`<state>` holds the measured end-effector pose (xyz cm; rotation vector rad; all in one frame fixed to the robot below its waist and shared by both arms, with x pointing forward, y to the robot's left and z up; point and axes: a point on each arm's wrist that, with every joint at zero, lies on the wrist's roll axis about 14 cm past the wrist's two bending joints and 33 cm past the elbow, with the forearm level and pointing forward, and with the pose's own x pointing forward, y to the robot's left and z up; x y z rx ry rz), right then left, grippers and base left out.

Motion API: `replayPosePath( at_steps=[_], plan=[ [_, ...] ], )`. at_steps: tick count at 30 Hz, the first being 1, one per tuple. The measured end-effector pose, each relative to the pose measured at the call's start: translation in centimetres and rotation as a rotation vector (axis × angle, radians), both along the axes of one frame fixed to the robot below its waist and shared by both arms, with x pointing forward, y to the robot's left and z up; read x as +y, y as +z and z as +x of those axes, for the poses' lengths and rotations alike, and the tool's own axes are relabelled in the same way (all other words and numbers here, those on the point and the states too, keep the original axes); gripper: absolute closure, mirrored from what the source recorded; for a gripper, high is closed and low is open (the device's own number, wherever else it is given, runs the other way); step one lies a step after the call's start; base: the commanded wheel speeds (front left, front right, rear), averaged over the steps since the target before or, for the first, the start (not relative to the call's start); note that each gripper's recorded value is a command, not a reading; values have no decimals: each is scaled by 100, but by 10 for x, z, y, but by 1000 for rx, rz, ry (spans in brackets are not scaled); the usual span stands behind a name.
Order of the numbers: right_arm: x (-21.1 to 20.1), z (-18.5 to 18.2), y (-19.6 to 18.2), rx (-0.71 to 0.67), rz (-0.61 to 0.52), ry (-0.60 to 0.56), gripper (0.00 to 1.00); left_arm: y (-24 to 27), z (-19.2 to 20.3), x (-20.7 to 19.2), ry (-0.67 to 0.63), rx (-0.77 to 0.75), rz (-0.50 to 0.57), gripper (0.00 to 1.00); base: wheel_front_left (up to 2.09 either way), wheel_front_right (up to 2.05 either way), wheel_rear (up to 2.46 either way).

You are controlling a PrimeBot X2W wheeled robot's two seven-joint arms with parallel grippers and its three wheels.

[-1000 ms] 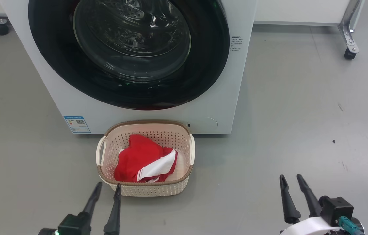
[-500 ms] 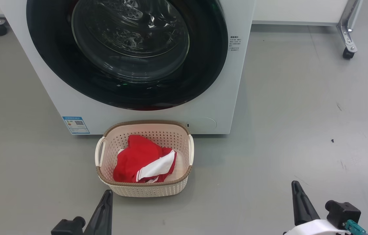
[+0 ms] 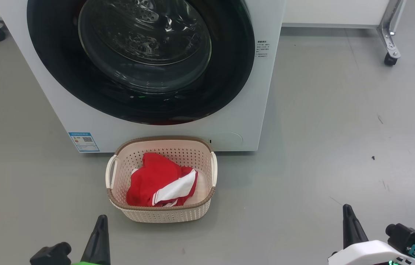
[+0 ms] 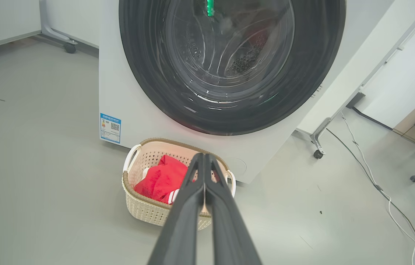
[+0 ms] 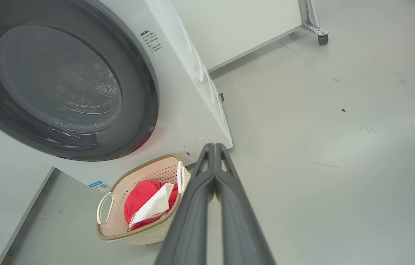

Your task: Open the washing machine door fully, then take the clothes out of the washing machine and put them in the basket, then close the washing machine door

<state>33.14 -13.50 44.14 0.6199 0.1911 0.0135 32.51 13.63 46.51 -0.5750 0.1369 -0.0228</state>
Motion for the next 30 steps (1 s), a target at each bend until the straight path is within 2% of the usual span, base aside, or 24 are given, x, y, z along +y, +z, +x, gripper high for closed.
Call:
replayPosePath(
  at_steps=[30],
  plan=[
    [-29, 17, 7, 35, 359, -119, 100, -7, 15, 19, 73, 78, -379, 100, 0, 0, 0]
  ],
)
